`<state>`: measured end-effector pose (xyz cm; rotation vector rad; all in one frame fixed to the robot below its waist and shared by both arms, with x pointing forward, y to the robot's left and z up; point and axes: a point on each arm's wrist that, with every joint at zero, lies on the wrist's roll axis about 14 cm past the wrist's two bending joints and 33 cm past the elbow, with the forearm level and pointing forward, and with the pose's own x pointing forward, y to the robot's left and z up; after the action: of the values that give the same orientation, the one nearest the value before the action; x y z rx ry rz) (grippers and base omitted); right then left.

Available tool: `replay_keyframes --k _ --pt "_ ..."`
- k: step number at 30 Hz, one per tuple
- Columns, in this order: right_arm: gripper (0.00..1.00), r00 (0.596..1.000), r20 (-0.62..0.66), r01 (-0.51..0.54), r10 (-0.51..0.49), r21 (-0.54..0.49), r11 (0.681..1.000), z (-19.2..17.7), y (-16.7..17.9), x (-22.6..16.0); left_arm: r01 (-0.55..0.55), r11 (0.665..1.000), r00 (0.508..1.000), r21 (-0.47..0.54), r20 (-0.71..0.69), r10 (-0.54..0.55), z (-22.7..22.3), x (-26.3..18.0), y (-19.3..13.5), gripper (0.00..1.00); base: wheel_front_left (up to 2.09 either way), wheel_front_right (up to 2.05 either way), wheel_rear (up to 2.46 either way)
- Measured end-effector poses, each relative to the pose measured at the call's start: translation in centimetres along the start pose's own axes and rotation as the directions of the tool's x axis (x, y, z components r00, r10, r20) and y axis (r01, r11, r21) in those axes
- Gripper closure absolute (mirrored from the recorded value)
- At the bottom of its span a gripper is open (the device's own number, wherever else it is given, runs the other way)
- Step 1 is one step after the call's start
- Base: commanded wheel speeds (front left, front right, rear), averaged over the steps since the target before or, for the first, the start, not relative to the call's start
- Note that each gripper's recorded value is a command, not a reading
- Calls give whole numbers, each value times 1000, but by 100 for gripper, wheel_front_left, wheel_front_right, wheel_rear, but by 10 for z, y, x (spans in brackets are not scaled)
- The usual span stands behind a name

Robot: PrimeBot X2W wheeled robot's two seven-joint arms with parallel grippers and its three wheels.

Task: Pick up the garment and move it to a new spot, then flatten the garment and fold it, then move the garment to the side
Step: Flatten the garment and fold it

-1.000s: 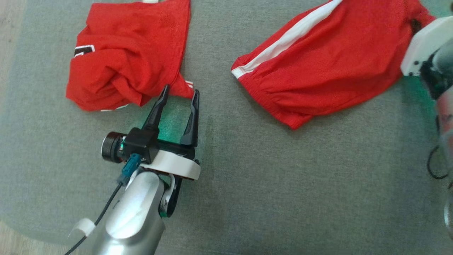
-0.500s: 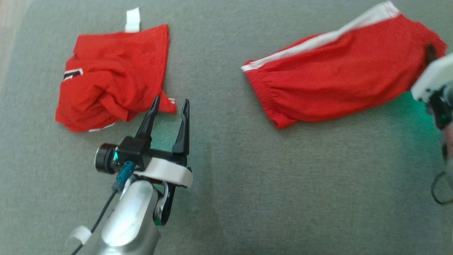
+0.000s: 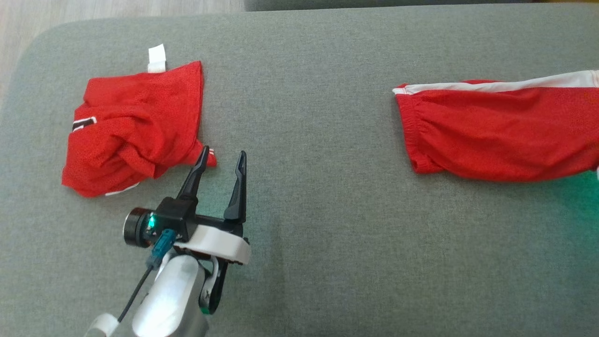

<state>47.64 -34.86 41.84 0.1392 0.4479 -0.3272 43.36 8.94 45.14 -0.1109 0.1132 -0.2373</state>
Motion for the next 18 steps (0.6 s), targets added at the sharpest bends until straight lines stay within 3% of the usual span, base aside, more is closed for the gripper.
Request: replay_keyframes --k 10,18 --pt "100 988 88 -132 128 33 991 13 64 -6 -10 1000 1000 10 16 10 8 -7 3 0 0 0 0" --pt "100 907 225 -373 355 38 927 50 161 -38 -22 1000 1000 21 20 22 10 -25 4 0 0 0 0"
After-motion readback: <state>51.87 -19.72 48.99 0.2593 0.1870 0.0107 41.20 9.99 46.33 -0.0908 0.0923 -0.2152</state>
